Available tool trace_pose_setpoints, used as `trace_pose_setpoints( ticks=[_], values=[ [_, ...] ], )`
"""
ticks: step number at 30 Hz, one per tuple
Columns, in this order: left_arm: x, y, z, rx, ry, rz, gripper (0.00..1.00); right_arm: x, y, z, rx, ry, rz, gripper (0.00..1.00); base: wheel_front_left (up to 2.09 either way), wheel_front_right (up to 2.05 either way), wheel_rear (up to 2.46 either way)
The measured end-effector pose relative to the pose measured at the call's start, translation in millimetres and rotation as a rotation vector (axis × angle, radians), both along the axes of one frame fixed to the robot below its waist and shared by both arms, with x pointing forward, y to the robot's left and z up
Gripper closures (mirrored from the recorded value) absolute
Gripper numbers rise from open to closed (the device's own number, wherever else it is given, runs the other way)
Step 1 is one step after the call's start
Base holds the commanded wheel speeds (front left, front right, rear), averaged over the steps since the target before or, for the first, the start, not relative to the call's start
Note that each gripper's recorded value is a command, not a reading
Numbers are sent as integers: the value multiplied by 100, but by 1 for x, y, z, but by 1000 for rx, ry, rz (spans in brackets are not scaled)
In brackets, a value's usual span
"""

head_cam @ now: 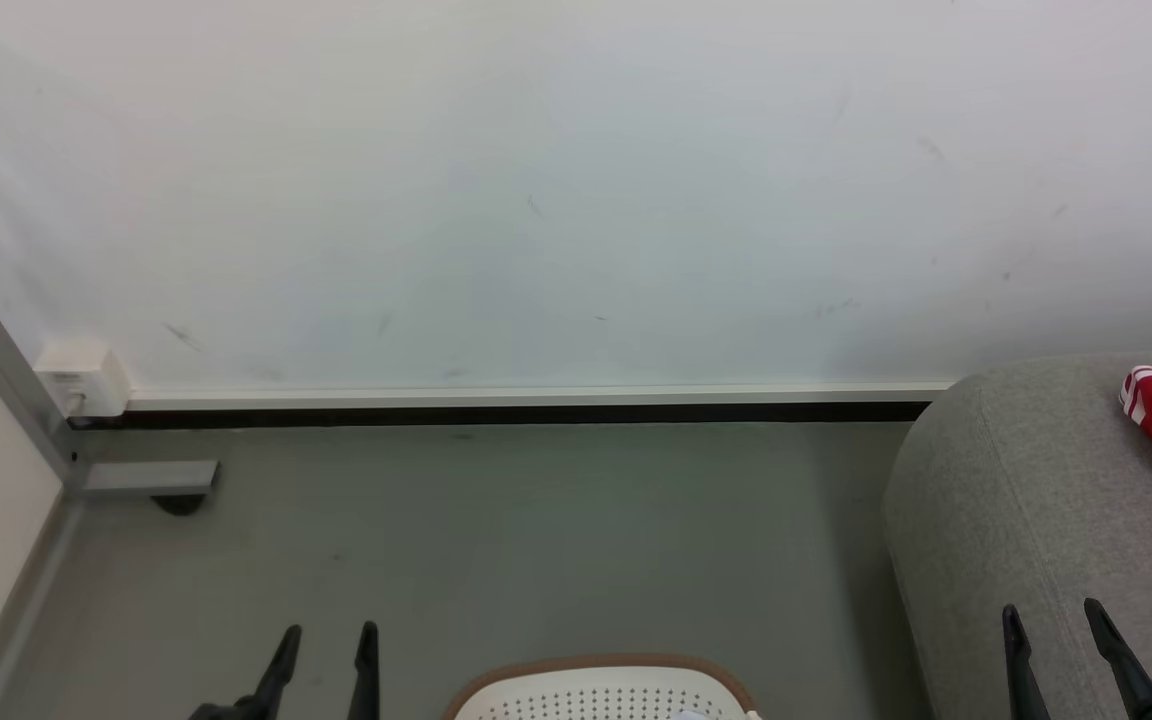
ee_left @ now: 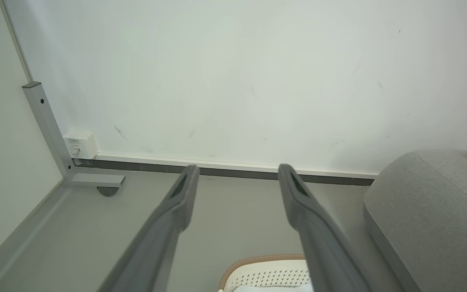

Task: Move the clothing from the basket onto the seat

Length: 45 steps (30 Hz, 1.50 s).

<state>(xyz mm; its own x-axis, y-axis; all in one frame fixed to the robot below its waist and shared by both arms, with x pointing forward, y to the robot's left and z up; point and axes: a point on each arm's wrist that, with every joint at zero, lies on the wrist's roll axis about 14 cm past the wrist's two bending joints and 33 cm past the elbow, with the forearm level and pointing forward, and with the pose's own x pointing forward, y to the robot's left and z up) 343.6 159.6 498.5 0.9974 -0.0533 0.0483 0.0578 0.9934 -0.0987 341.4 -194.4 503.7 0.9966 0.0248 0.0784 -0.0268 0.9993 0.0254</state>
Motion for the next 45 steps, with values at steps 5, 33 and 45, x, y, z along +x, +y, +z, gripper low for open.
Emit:
trace_pose_setpoints(
  ticks=[5,33,45],
  values=[
    [2,-3,-4,-5,8,-13,0,-1,0,-4,6,13,0,0,0,0,0],
    [4,-18,-39,-50,128,-73,100,-10,-9,-36,73,121,-50,100,0,0,0],
    [9,-4,-39,-275,169,-7,100,-7,-16,-38,310,137,-94,100,0,0,0]
  ],
)
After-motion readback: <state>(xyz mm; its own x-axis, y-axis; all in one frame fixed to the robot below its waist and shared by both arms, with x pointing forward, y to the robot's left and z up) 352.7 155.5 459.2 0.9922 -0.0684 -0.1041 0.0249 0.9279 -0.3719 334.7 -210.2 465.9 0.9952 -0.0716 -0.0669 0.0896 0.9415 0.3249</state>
